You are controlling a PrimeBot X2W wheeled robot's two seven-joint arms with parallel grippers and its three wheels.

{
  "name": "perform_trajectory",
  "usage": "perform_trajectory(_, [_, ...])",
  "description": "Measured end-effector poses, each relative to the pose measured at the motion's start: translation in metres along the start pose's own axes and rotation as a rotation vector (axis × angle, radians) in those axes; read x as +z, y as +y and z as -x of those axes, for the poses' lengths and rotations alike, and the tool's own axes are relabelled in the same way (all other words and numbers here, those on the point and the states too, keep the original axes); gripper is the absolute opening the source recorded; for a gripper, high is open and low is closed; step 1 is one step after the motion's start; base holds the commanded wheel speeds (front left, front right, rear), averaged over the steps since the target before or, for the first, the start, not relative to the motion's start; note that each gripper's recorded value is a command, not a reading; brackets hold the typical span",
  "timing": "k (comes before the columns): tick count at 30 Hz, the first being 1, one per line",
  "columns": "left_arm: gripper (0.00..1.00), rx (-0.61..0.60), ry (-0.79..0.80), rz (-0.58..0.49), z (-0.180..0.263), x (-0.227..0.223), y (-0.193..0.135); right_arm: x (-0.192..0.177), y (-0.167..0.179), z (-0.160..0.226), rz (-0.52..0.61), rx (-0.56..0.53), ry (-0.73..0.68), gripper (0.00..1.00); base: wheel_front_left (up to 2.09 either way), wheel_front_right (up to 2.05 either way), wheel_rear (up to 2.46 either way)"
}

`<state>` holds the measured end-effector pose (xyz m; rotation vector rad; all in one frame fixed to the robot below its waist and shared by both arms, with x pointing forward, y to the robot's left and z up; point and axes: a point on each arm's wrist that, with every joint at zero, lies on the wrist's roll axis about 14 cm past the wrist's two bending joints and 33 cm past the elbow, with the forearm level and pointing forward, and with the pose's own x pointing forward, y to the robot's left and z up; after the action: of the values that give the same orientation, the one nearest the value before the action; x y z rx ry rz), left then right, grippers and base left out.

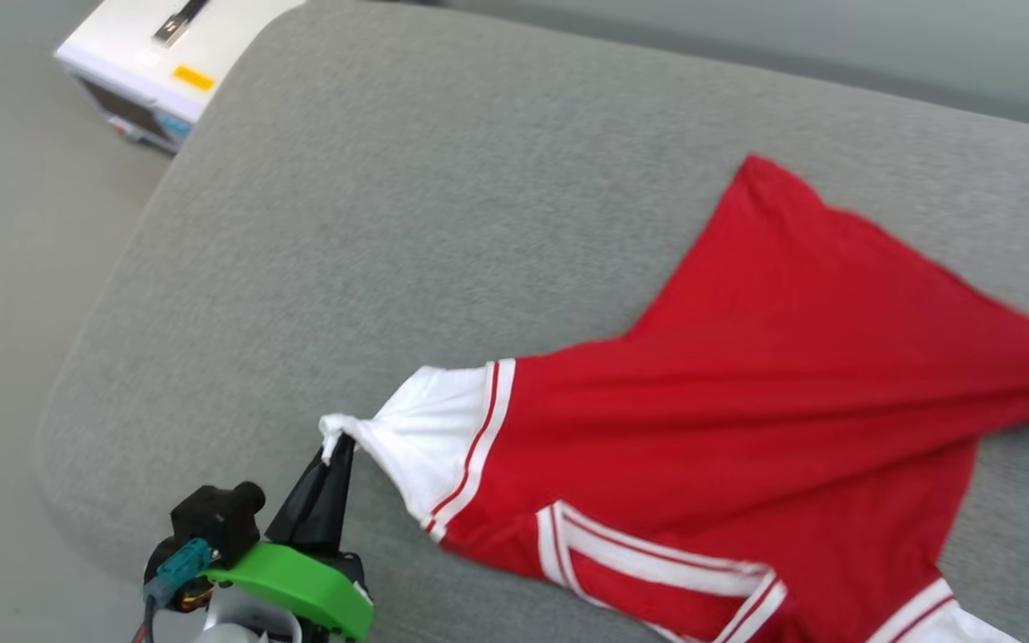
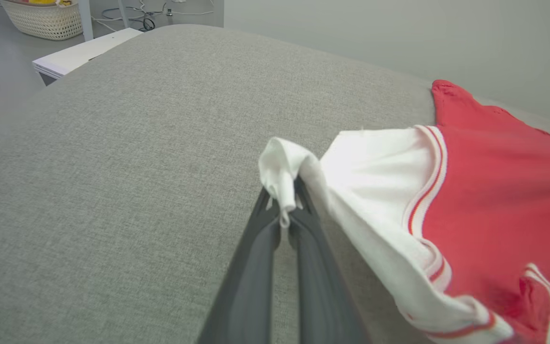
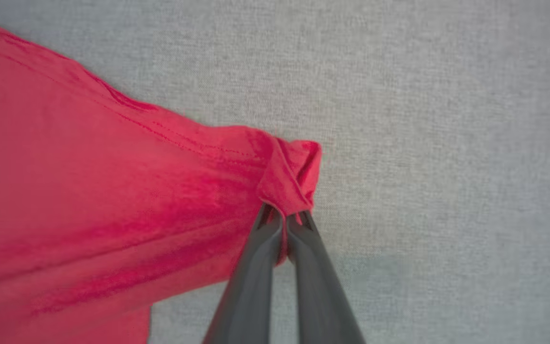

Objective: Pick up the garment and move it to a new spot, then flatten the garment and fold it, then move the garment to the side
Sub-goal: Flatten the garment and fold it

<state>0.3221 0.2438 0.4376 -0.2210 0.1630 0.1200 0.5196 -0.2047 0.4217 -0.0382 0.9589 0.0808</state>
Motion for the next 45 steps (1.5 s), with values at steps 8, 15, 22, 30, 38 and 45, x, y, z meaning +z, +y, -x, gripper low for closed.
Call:
perform_trajectory(8, [0.00,-0.105,0.027,-0.035,-0.011,-0.002,-0.022,-0.096,-0.053,0.071,-0.131,-0.080,-0.011,0.00,0.00,0.00,0.00])
perform_trajectory(15, [0.00,-0.181,0.039,-0.038,-0.023,-0.001,-0.045,-0.186,-0.054,0.106,-0.304,-0.105,0.041,0.00,0.00,0.00,0.00])
perform_trajectory(22, [0.00,-0.220,0.050,-0.043,-0.029,-0.001,-0.061,-0.248,-0.042,0.117,-0.466,-0.077,0.069,0.27,0.00,0.00,0.00])
perform_trajectory(30, [0.00,-0.223,0.050,-0.043,-0.031,0.001,-0.065,-0.220,-0.036,0.100,-0.456,-0.081,-0.169,1.00,0.00,0.00,0.00])
perform_trajectory(38, [0.00,-0.222,0.034,-0.035,-0.030,0.007,-0.066,-0.113,-0.027,0.092,-0.362,-0.051,-0.579,1.00,0.00,0.00,0.00])
perform_trajectory(45, [0.00,-0.214,0.016,-0.029,-0.035,0.013,-0.065,-0.058,0.008,0.058,-0.167,0.077,-0.502,1.00,0.00,0.00,0.00])
